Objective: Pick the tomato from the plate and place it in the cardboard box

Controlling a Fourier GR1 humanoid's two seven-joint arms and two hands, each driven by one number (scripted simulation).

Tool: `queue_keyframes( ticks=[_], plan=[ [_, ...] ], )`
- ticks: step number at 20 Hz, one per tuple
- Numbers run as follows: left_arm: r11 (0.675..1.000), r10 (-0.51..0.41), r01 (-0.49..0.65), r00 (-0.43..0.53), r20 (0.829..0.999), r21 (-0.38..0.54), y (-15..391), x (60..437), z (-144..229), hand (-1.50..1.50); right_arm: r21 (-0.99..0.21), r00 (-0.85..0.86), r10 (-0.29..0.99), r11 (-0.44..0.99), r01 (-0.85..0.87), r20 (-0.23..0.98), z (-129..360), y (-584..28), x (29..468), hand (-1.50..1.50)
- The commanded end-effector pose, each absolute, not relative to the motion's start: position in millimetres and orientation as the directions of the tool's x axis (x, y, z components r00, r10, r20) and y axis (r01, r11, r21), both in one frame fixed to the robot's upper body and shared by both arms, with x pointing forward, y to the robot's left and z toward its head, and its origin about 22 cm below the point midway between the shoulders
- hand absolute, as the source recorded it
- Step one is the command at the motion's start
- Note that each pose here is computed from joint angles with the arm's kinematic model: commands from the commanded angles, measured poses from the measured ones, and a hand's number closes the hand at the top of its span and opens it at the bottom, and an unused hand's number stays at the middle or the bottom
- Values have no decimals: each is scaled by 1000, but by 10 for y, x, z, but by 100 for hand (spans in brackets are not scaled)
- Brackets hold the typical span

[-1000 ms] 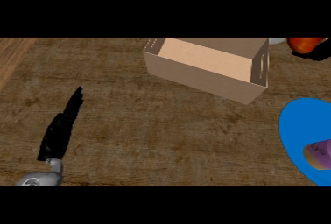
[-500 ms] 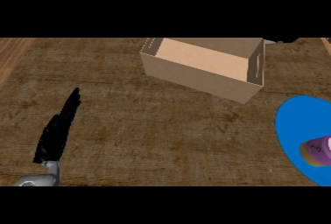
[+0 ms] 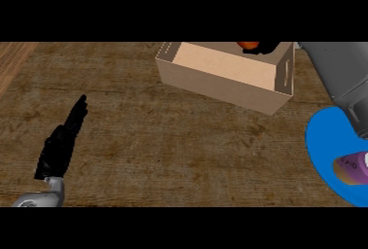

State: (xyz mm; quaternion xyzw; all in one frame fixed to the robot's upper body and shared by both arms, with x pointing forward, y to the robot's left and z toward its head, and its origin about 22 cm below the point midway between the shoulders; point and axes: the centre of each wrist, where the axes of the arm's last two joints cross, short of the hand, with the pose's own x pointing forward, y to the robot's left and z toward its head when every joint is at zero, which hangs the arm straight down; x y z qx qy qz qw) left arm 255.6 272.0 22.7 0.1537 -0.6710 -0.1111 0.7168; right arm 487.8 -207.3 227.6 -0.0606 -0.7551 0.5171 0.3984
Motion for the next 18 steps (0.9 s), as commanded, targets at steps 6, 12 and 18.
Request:
queue_keyframes(
  ticks=[6,12,18],
  plan=[
    [923,-377,-53,77,923,381,2828,2513,156,0,-856,-629,580,360,-371,517,1686,-1463,4810,150],
    [933,-356,-34,61,932,359,2595,2622,161,0,-811,-540,606,418,-409,584,1434,-1311,4753,-150],
    [929,-366,-39,53,929,368,2648,2607,143,0,-666,-489,460,589,-457,742,1380,-1329,4745,-150]
  ],
)
